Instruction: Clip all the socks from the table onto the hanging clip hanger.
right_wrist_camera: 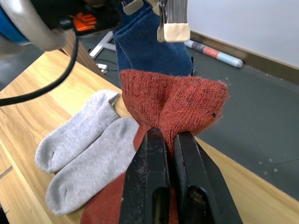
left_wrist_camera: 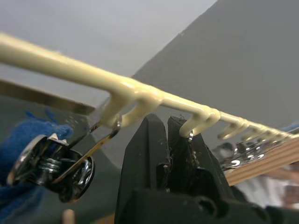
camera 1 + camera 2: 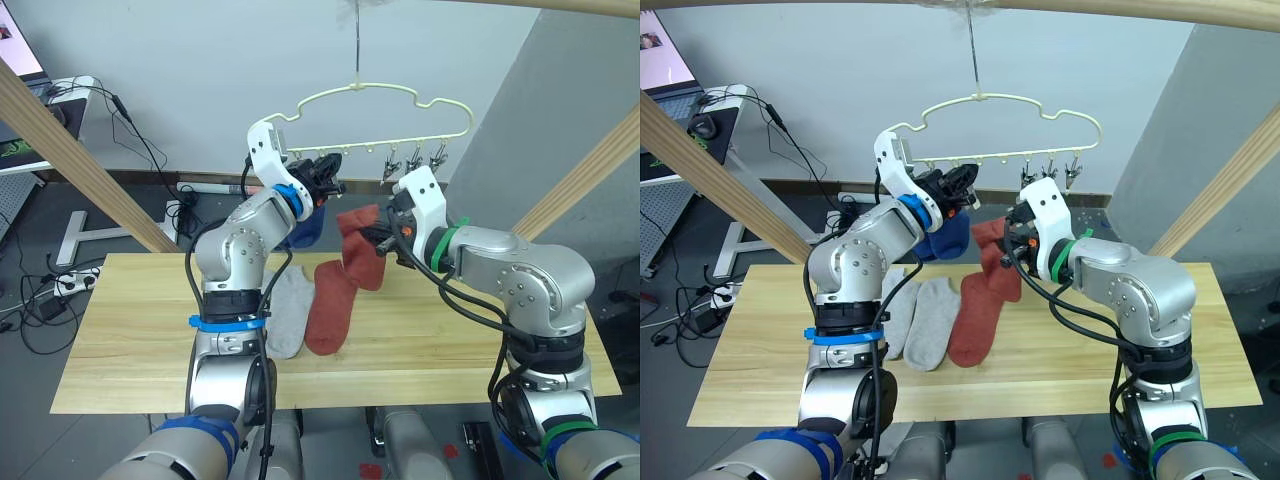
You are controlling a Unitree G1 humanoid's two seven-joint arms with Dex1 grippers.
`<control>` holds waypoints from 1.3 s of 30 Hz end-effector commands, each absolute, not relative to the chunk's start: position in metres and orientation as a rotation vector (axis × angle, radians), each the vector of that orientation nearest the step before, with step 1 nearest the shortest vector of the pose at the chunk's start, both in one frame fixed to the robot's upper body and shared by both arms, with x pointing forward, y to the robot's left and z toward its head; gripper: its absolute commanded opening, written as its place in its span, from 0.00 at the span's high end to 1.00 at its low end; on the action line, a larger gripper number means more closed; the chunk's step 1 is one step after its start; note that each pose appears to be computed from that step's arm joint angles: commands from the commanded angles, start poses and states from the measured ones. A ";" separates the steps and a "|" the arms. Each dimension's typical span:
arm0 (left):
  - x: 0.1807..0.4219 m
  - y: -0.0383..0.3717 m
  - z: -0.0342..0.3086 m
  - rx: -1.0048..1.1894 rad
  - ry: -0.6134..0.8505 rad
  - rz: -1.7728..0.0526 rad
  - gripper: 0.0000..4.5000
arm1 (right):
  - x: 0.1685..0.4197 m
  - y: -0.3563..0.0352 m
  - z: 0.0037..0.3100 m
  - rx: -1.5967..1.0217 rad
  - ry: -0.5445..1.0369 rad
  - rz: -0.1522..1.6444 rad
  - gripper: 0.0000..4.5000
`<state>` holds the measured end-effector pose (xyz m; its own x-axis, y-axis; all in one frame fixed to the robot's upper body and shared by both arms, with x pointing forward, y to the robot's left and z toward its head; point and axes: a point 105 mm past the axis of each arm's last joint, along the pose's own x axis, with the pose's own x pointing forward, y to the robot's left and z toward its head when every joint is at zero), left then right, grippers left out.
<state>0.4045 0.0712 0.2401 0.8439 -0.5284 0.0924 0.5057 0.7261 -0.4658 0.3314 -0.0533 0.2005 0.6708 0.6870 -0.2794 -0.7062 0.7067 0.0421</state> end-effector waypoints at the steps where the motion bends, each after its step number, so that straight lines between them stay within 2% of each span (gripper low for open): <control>1: 0.402 0.074 0.250 -0.580 0.056 -0.582 0.99 | 0.335 -0.050 0.210 -0.065 0.230 0.788 1.00; 8: 0.399 0.074 0.252 -0.656 0.093 -0.600 0.99 | 0.350 -0.050 0.210 -0.018 0.227 0.750 1.00; 15: 0.398 0.074 0.251 -0.639 0.095 -0.599 0.99 | 0.361 -0.049 0.218 0.053 0.208 0.724 1.00; 28: 0.397 0.072 0.249 -0.610 0.085 -0.593 0.99 | 0.360 -0.039 0.238 0.078 0.165 0.764 1.00; 38: 0.397 0.072 0.249 -0.603 0.080 -0.588 0.99 | 0.357 -0.034 0.241 0.080 0.163 0.782 1.00; 39: 0.397 0.072 0.249 -0.604 0.080 -0.588 0.92 | 0.357 -0.034 0.241 0.080 0.163 0.782 1.00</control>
